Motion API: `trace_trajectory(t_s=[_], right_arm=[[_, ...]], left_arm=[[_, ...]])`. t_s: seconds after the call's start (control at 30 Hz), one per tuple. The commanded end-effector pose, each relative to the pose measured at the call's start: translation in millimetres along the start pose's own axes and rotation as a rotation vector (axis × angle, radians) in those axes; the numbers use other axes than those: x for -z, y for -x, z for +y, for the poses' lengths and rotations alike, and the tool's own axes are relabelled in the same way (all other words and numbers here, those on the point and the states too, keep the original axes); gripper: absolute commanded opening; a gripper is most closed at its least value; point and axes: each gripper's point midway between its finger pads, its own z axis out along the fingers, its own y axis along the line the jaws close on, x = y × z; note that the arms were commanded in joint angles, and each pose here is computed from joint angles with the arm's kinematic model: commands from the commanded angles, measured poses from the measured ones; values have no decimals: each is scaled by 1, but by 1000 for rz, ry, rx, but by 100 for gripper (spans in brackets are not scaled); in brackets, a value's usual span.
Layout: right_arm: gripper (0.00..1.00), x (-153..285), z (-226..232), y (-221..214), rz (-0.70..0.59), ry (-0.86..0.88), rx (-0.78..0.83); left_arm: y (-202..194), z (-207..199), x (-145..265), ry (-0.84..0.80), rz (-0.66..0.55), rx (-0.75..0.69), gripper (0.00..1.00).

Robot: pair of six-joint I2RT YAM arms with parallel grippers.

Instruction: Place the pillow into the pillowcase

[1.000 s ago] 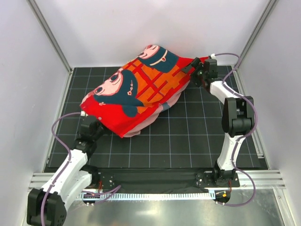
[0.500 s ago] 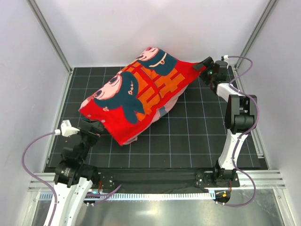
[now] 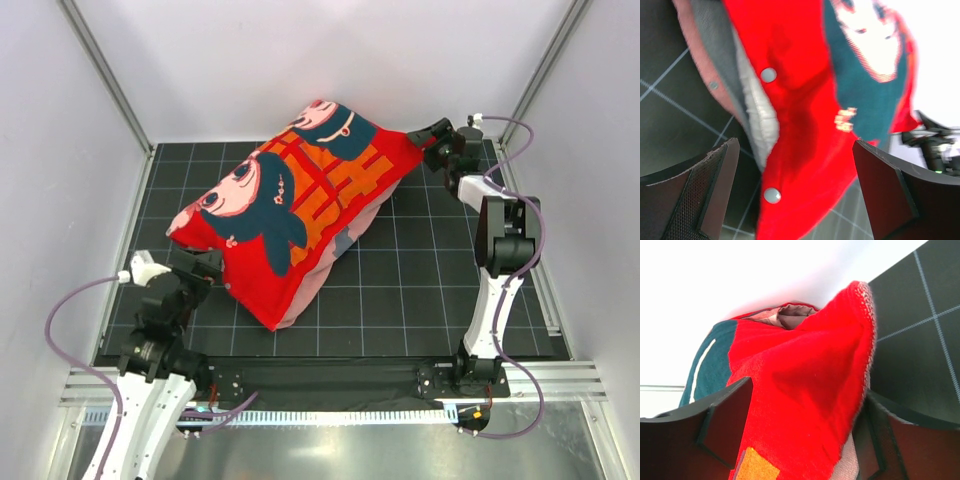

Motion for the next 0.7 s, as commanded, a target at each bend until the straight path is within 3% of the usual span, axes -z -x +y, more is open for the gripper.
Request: trace_trajectory(t_s=[0.0,0.1,0.2,0.3,0.37,0.43,0.47,0.57,0.63,0.67], right_arm=[[74,-6,31,19,-53,110,19],[67,-9,33,20,-47,121,20],[66,-9,35,21,-49,126,18],[58,-10,39,23,-54,143,23],[46,-10,41,23,-52,156,22],[37,-7,45,25,-68,171,19],[24,-3,43,26,-81,159,13],[5,13,35,35,-138,112,-6],[4,32,11,33,-173,72,-56],[4,50,29,51,-256,120,-57]], left_arm=[[-10,0,-18,6,31,20,100],[-12,-5,-31,-31,12,40,100],[-22,-11,-42,-56,52,65,100],[-37,-11,-56,-57,103,85,100],[-42,-13,-65,-69,115,92,97],[-38,-31,-69,-152,98,83,69],[-39,-31,-73,-145,105,66,44],[-29,-33,-75,-113,73,12,5],[-25,-25,-76,-68,52,-8,0],[-23,-22,-77,-55,44,-13,0]])
